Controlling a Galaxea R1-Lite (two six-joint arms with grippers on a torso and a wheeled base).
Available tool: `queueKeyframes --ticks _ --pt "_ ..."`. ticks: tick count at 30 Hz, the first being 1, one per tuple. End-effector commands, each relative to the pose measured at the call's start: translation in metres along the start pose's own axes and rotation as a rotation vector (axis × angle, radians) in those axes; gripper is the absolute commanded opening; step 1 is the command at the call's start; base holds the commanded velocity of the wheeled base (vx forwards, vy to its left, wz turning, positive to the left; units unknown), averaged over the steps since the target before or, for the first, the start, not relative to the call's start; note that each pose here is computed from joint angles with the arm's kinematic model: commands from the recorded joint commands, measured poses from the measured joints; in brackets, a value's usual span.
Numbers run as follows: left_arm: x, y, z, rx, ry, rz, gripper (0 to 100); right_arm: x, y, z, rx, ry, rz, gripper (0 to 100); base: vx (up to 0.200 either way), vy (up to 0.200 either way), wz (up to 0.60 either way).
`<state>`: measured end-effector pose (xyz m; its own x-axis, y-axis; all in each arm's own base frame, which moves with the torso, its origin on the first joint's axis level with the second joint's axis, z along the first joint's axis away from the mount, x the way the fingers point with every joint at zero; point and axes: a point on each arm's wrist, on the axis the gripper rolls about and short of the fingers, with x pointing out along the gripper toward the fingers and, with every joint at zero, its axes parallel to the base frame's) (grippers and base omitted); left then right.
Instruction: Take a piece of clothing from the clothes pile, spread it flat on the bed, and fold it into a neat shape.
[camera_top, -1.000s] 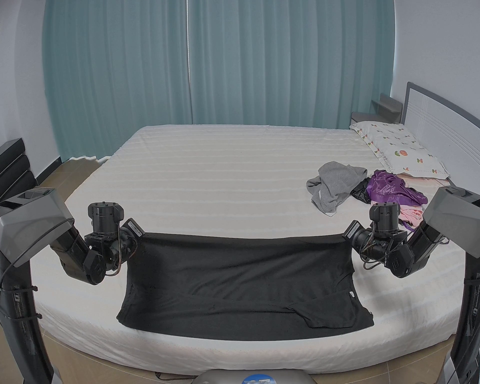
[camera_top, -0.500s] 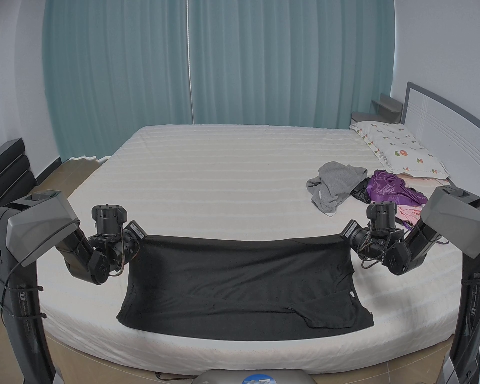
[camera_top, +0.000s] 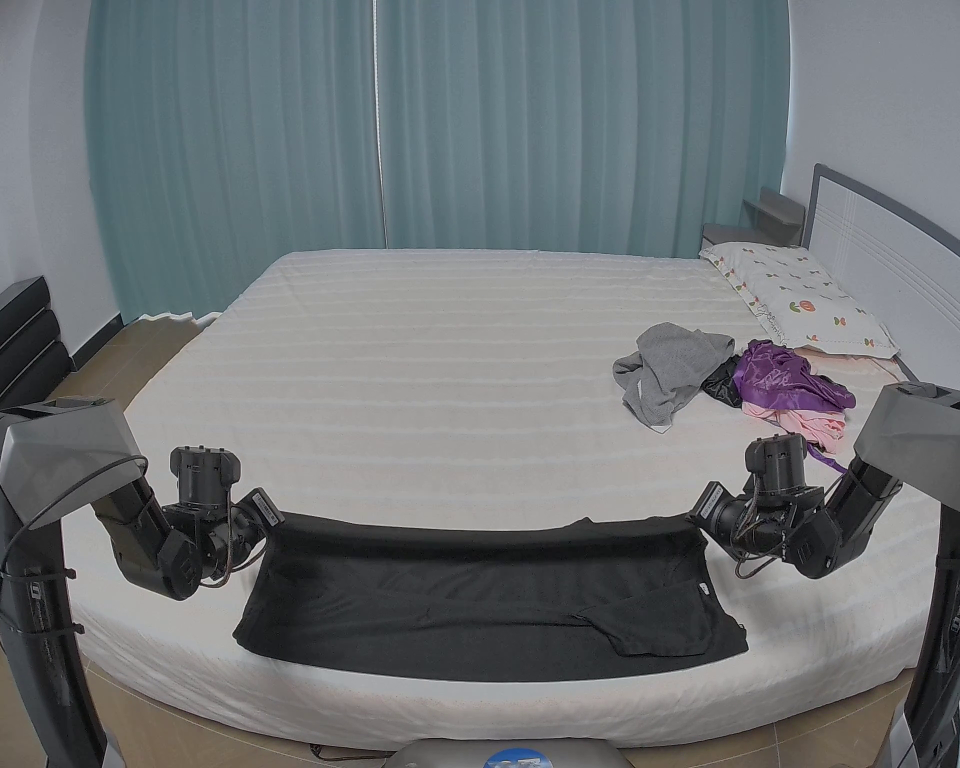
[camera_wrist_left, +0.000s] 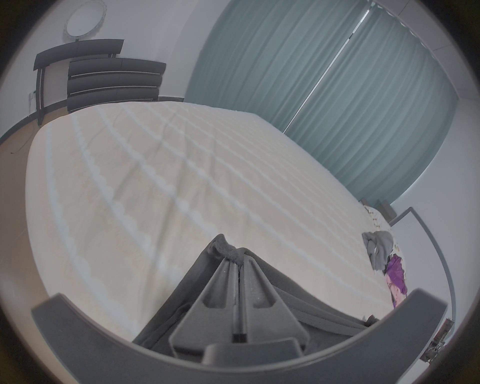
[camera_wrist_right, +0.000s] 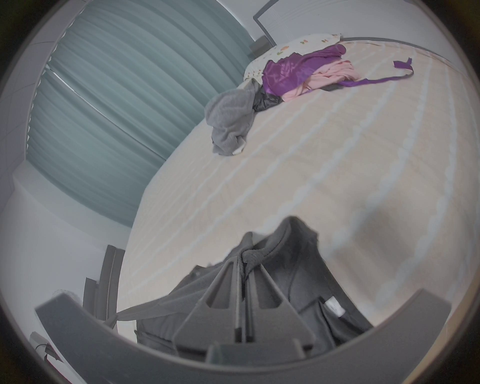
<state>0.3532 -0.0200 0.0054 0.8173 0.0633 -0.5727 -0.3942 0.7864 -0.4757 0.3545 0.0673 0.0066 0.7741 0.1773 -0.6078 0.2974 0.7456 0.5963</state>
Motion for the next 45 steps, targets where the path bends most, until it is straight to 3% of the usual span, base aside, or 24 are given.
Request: queueKeyframes --ticks 1,10,23,24,25,26,32,37,43,45 --pt "-0.011 0.012 -0.01 0.015 0.045 0.033 0 -0.013 -0.009 -0.01 -0.009 0.045 -0.02 0 0.0 0.0 0.0" --pt "-0.017 0.024 -0.026 0.027 0.127 0.056 0 -0.01 -0.034 -0.037 -0.049 0.164 -0.087 0 0.0 0.0 0.0" --pt "-0.023 0.031 -0.039 0.039 0.178 0.084 0 -0.007 -0.037 -0.041 -0.052 0.183 -0.096 0 0.0 0.0 0.0" --pt "-0.024 0.032 -0.04 0.039 0.18 0.085 100 -0.007 -0.037 -0.041 -0.052 0.183 -0.096 0 0.0 0.0 0.0" --pt "-0.024 0.032 -0.04 0.039 0.182 0.085 100 -0.007 -0.037 -0.042 -0.053 0.185 -0.096 0 0.0 0.0 0.0" --pt "-0.024 0.032 -0.04 0.039 0.182 0.085 100 -0.007 -0.037 -0.042 -0.053 0.185 -0.096 100 0.0 0.0 0.0" --pt "-0.027 0.031 -0.037 0.034 0.173 0.079 100 -0.019 -0.03 -0.034 -0.043 0.156 -0.071 100 0.0 0.0 0.0" --pt "-0.033 0.022 -0.02 0.014 0.112 0.037 100 -0.038 -0.026 -0.018 -0.02 0.116 -0.027 100 0.0 0.0 0.0" --pt "-0.017 0.006 -0.001 0.002 0.059 -0.016 100 -0.029 -0.036 -0.005 0.018 0.085 0.004 100 0.0 0.0 0.0" --pt "-0.002 0.006 -0.003 0.002 0.091 -0.021 100 -0.022 -0.042 -0.004 0.022 0.068 0.014 100 0.0 0.0 0.0"
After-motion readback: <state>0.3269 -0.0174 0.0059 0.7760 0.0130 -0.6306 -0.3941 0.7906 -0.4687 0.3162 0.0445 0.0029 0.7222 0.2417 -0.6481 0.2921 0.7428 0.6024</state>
